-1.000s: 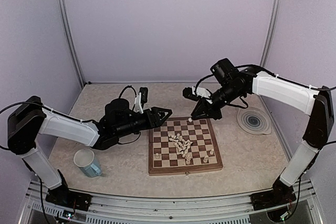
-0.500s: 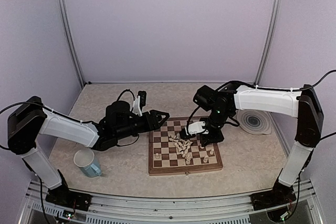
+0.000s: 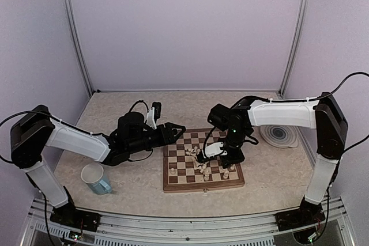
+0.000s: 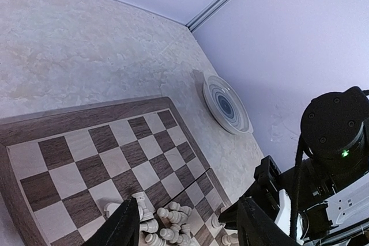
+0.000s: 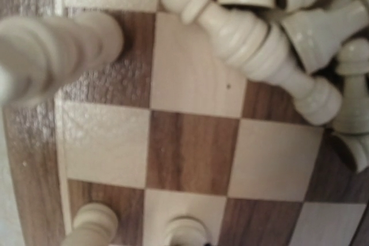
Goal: Set up the chess pieces on the board
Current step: Place the pawn at g2, then adjust the chess pile on the chessboard.
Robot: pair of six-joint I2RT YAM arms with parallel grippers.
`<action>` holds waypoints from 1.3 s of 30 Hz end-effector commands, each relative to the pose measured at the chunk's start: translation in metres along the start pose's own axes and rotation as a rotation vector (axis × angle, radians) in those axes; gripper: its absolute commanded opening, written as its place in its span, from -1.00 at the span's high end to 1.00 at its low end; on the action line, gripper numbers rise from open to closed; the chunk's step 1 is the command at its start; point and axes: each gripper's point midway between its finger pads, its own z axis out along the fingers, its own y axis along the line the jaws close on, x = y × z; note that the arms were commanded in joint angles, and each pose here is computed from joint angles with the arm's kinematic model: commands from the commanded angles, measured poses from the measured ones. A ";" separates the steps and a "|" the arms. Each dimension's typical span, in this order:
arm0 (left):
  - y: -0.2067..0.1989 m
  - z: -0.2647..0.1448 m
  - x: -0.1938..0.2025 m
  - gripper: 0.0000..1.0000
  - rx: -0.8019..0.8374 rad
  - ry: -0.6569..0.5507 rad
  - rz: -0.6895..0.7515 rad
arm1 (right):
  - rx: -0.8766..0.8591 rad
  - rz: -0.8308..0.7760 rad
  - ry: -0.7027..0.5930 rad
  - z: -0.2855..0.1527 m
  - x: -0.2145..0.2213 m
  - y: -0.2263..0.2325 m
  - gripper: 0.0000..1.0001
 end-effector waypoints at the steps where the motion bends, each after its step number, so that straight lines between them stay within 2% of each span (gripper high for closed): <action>1: 0.008 0.002 0.006 -0.16 -0.009 0.022 -0.011 | -0.037 -0.025 0.026 0.007 0.000 0.010 0.83; 10: 0.012 0.005 0.010 -0.16 -0.006 0.036 -0.020 | -0.046 -0.031 0.018 0.009 -0.005 0.012 0.77; 23: 0.016 0.005 0.014 -0.16 -0.010 0.048 -0.025 | 0.009 -0.041 -0.028 -0.008 -0.019 0.000 0.45; 32: 0.016 0.006 0.015 -0.16 -0.009 0.055 -0.029 | 0.052 -0.056 -0.126 -0.039 -0.044 -0.012 0.41; 39: 0.016 0.007 0.020 -0.16 -0.012 0.094 -0.018 | 0.062 -0.002 -0.290 -0.061 -0.066 -0.032 0.42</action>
